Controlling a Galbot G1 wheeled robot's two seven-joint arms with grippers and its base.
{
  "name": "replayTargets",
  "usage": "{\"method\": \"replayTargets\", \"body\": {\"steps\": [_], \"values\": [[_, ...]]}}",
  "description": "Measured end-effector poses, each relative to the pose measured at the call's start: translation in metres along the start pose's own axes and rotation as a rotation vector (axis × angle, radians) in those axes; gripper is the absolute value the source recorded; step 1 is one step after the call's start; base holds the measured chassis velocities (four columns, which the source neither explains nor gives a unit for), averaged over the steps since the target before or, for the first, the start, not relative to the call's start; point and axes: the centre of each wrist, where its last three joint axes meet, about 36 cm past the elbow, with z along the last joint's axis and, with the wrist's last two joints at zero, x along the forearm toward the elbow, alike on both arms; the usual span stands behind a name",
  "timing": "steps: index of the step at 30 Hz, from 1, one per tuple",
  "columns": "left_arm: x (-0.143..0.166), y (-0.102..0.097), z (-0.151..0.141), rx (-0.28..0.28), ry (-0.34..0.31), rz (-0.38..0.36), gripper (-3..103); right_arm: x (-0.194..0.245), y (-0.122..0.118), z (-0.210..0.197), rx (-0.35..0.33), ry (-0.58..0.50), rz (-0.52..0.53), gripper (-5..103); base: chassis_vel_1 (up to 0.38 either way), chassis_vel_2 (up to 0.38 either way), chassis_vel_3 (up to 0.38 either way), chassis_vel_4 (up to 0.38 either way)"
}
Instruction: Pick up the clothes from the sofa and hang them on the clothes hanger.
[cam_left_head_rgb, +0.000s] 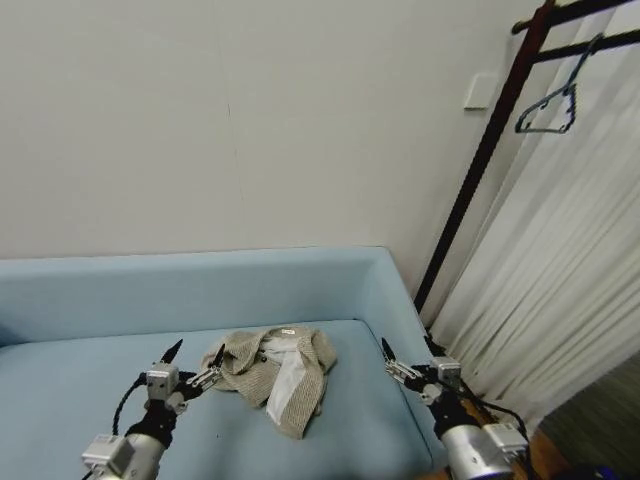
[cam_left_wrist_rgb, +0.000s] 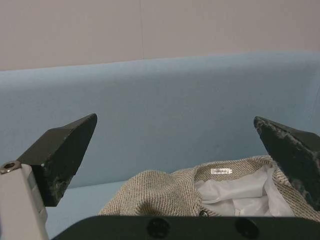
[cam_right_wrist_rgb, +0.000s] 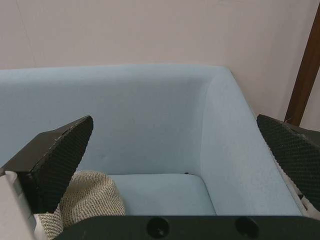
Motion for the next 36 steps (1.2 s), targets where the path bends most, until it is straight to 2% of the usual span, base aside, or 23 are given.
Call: {"method": "replayTargets", "body": {"steps": [10, 20, 25, 28, 31, 36], "values": [[-0.002, 0.001, 0.0, -0.006, 0.004, 0.004, 100, 0.002, -0.003, 0.001, 0.007, 0.003, 0.005, 100, 0.0, 0.0, 0.0, 0.0], [-0.022, 0.014, 0.013, 0.03, 0.063, 0.028, 100, 0.002, -0.006, 0.0, 0.012, 0.007, 0.001, 100, 0.0, 0.0, 0.0, 0.0], [-0.052, 0.028, 0.026, 0.054, 0.122, 0.035, 100, -0.002, -0.009, -0.002, 0.032, 0.01, -0.004, 100, 0.0, 0.0, 0.0, 0.0], [-0.065, 0.037, 0.03, 0.04, 0.159, 0.052, 100, -0.004, -0.01, 0.001, 0.041, 0.022, -0.006, 100, 0.0, 0.0, 0.0, 0.0], [-0.094, 0.052, 0.038, 0.009, 0.204, 0.089, 100, -0.002, -0.008, 0.009, 0.053, 0.058, -0.007, 100, 0.0, 0.0, 0.0, 0.0], [-0.125, 0.049, 0.054, 0.006, 0.252, 0.143, 100, 0.001, -0.009, 0.018, 0.065, 0.096, -0.003, 100, 0.0, 0.0, 0.0, 0.0]]}}
